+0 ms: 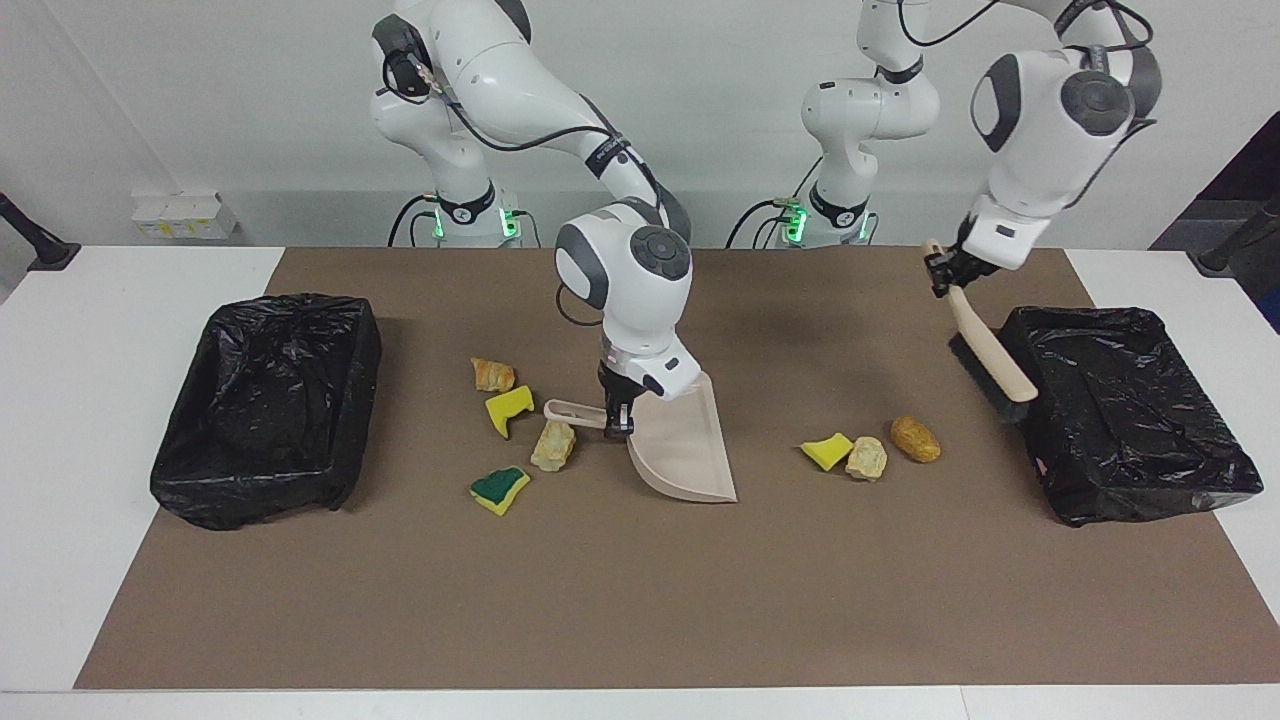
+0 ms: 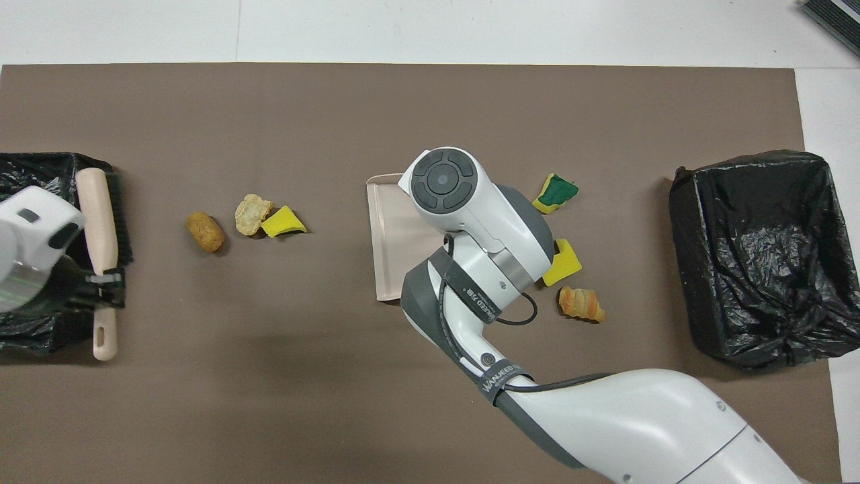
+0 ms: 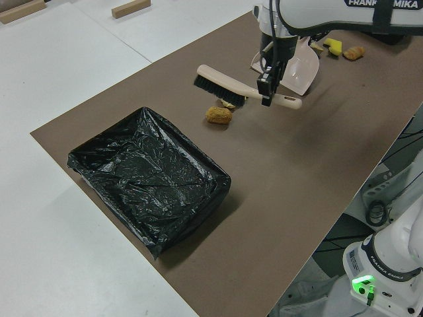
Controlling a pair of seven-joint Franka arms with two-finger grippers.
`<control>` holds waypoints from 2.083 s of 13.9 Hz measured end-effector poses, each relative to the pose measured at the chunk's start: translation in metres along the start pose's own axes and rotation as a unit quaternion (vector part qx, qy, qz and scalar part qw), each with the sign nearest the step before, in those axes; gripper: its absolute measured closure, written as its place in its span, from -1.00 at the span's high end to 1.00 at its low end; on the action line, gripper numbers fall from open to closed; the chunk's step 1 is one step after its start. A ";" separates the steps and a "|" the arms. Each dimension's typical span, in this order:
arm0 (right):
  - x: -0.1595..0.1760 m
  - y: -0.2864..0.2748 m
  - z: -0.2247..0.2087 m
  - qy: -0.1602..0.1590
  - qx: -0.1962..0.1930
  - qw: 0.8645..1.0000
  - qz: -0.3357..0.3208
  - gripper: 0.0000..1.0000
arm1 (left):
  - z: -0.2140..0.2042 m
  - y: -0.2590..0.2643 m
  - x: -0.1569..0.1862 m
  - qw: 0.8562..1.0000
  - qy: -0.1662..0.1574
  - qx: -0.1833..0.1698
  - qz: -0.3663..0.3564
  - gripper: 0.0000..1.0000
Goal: Sweep and dump trash in bin
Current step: 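Lift the beige brush with the left gripper toward the bread pieces, then sweep the bread and sponge into the dustpan with the left gripper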
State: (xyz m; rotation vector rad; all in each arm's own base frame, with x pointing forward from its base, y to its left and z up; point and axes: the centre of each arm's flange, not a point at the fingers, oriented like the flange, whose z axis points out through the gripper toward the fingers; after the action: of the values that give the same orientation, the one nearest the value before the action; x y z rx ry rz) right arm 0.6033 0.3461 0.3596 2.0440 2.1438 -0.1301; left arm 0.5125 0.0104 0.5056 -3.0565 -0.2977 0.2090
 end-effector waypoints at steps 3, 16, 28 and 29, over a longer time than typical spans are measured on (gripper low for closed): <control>0.000 0.000 0.000 0.001 -0.001 1.000 0.000 -0.37 | 0.022 -0.031 0.062 0.999 -0.011 0.032 0.014 -0.49; 0.003 0.001 0.000 0.007 -0.008 1.000 -0.001 -0.37 | 0.138 0.092 0.016 0.992 -0.056 -0.003 0.112 -0.49; 0.004 0.001 0.000 0.008 -0.009 1.000 -0.002 -0.37 | 0.121 0.284 -0.079 0.989 -0.026 -0.108 0.097 -0.49; 0.004 0.001 0.000 0.008 -0.009 1.000 -0.002 -0.37 | 0.117 0.292 -0.085 0.989 -0.027 -0.115 0.094 -0.49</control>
State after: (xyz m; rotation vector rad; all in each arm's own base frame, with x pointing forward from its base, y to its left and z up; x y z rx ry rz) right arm 0.6040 0.3503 0.3585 2.0385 2.1503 -0.0939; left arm 0.4681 -0.2862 0.3784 -3.3128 -0.0374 0.2860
